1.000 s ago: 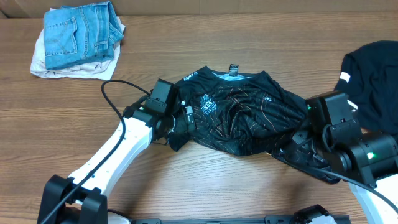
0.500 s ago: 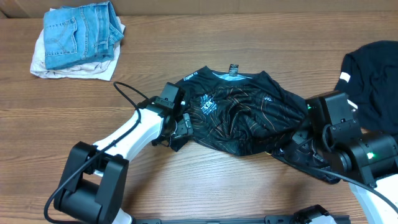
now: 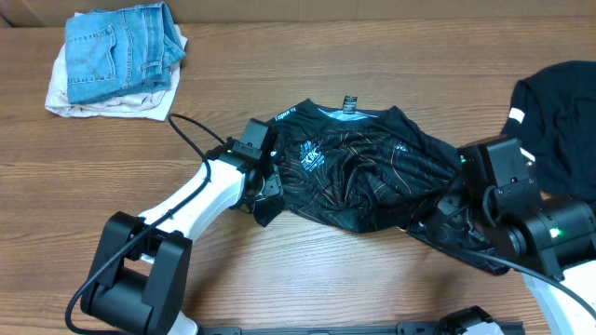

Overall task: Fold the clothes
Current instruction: 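Reach the left gripper to the shirt's left edge and grasp it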

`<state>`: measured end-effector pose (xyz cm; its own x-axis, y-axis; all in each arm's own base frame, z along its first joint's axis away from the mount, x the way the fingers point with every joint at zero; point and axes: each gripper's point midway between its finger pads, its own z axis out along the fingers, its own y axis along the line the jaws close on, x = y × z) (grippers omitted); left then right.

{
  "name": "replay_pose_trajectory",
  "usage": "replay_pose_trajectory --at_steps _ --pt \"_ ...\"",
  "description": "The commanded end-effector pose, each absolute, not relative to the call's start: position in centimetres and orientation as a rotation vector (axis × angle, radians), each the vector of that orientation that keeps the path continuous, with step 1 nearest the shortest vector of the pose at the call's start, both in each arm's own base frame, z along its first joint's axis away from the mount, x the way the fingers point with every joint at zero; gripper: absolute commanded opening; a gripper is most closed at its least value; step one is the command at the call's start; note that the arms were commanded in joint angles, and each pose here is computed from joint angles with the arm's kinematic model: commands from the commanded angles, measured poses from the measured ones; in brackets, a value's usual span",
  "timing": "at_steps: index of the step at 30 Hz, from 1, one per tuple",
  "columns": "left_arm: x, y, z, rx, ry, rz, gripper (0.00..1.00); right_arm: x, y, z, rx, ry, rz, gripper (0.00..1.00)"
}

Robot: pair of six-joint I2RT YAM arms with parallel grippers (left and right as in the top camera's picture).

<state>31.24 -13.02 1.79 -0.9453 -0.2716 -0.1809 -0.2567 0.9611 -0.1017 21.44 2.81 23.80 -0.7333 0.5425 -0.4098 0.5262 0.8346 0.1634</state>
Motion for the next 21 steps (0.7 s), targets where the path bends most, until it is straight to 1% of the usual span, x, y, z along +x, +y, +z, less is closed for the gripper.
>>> replay_pose_trajectory --at_steps 1,6,10,17,21 --pt "32.1 -13.3 2.3 -0.343 2.895 -0.09 0.7 21.9 2.6 24.8 0.785 2.525 0.056 0.07" --pt "32.4 -13.7 2.4 -0.182 2.88 -0.057 0.7 21.9 2.6 24.9 0.785 2.524 0.058 0.07" --pt "32.5 -13.9 2.5 -0.115 2.872 -0.044 0.7 21.9 2.6 24.9 0.785 2.522 0.059 0.07" --pt "32.6 -13.6 2.3 -0.088 2.87 -0.015 0.69 21.9 2.6 24.9 0.785 2.523 0.058 0.07" --pt "32.2 -13.3 0.9 -0.075 2.906 0.03 0.68 21.9 2.6 24.9 0.785 2.523 0.058 0.07"
